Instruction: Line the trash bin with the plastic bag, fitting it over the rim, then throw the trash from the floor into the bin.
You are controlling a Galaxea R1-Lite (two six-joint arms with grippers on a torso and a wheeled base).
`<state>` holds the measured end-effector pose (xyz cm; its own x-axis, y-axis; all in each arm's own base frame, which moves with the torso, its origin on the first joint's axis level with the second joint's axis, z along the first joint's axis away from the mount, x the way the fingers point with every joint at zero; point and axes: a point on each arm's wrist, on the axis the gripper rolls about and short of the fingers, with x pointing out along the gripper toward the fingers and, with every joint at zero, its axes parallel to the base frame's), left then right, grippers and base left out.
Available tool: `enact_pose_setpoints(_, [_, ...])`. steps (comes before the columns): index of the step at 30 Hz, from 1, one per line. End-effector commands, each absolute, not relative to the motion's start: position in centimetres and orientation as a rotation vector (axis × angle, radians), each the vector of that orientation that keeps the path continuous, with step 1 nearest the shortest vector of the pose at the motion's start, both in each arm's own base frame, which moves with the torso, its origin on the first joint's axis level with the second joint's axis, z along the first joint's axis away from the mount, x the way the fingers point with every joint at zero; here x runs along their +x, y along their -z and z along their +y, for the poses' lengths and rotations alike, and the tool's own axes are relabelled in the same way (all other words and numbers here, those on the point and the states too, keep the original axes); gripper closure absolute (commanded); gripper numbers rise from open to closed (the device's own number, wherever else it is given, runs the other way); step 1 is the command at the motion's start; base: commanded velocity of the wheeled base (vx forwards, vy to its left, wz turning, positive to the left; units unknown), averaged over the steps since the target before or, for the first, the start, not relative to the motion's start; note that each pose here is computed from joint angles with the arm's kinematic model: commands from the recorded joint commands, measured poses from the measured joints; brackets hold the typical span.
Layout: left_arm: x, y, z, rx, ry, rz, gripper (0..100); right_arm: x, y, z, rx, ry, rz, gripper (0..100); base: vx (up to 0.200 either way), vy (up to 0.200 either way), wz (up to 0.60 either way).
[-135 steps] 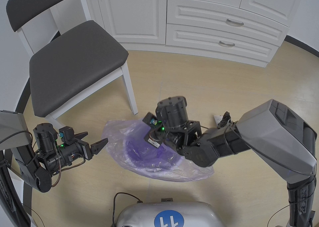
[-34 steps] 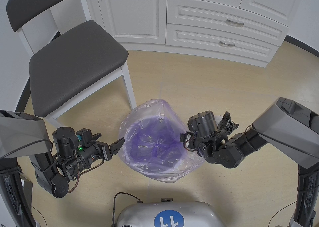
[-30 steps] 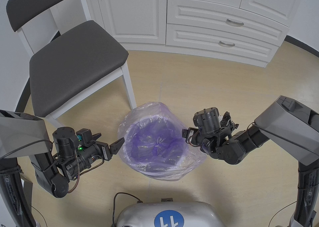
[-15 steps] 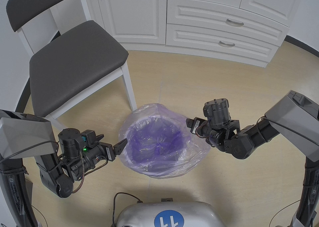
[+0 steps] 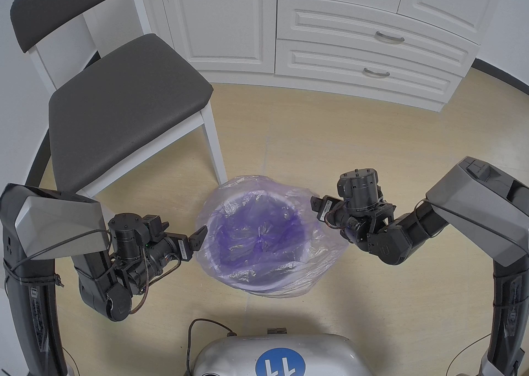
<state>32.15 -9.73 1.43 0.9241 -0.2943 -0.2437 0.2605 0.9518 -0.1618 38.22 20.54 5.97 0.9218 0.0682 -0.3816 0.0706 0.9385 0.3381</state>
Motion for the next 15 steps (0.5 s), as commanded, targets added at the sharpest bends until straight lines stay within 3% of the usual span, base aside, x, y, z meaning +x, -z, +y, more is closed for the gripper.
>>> enact_pose_setpoints(1, [32.3, -1.1, -9.6, -0.127, 0.279, 0.274, 0, 38.9, -4.1, 20.3, 0.337, 0.022, 0.429, 0, 0.0, 0.0, 0.0])
enact_pose_setpoints(15, [32.2, -1.2, -9.3, -0.127, 0.271, 0.278, 0, 39.8, 2.0, 19.1, 0.278, 0.041, 0.563, 0, 0.0, 0.0, 0.0])
